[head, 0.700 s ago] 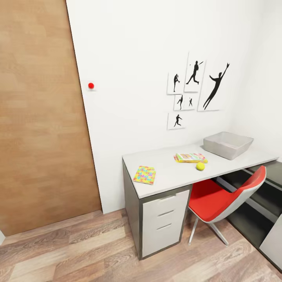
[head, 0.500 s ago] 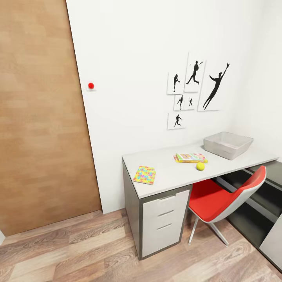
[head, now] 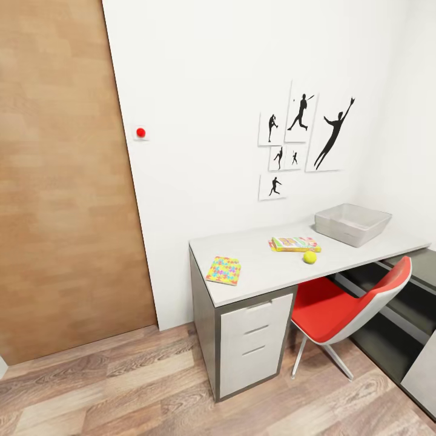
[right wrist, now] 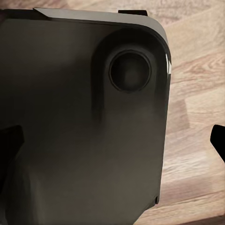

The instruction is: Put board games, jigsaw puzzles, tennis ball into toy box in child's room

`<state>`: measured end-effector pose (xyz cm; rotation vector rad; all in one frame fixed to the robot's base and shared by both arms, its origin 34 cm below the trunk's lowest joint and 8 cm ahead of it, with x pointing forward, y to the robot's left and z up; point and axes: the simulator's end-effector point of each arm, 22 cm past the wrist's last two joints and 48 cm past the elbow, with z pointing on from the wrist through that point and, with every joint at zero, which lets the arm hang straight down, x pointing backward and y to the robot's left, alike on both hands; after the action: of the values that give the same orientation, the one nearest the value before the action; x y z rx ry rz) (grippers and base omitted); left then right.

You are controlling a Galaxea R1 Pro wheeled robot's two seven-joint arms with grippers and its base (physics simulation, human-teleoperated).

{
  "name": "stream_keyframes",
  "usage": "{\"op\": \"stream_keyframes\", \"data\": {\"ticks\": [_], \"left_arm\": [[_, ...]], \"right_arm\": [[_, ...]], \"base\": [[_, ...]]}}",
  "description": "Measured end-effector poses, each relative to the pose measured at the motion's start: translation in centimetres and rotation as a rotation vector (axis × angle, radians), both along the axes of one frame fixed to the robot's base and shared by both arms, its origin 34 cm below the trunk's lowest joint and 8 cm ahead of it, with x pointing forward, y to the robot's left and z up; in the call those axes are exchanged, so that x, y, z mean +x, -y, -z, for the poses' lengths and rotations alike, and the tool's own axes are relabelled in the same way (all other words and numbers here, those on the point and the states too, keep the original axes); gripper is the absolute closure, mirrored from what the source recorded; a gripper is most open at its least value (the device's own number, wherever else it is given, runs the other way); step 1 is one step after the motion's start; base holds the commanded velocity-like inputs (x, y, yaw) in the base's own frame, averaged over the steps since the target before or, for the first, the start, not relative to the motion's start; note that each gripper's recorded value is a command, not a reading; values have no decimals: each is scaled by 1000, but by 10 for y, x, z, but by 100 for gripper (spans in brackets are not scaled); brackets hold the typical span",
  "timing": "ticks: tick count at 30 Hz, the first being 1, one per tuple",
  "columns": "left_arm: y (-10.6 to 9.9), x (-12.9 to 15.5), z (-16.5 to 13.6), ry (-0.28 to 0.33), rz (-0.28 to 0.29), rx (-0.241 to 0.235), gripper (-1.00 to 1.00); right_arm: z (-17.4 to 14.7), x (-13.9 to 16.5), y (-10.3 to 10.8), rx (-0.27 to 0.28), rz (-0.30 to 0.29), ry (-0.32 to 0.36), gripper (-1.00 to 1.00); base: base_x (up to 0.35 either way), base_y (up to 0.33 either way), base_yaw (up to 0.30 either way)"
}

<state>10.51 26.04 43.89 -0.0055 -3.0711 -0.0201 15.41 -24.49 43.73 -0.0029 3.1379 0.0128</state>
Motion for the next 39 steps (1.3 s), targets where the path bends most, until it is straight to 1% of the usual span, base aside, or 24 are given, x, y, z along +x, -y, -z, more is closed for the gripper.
{"op": "stream_keyframes", "data": {"ticks": [17, 20, 31, 35, 39], "left_arm": [[0, 0, 0, 1, 0, 0, -100], [-3, -1, 0, 0, 0, 4, -100], [-5, 2, 0, 6, -2, 6, -100], [-5, 9, 0, 15, -4, 5, -100], [-4, 24, 1, 37, -6, 3, -100]], "right_arm": [[0, 0, 0, 0, 0, -1, -100], [0, 7, 2, -1, 8, 8, -100], [0, 16, 7, -3, 17, 20, -100], [0, 17, 7, -4, 18, 21, -100], [0, 22, 9, -6, 18, 24, -100]], "base": [[0, 0, -2], [0, 0, -82], [0, 0, -198], [0, 0, -246], [0, 0, -257]]}}
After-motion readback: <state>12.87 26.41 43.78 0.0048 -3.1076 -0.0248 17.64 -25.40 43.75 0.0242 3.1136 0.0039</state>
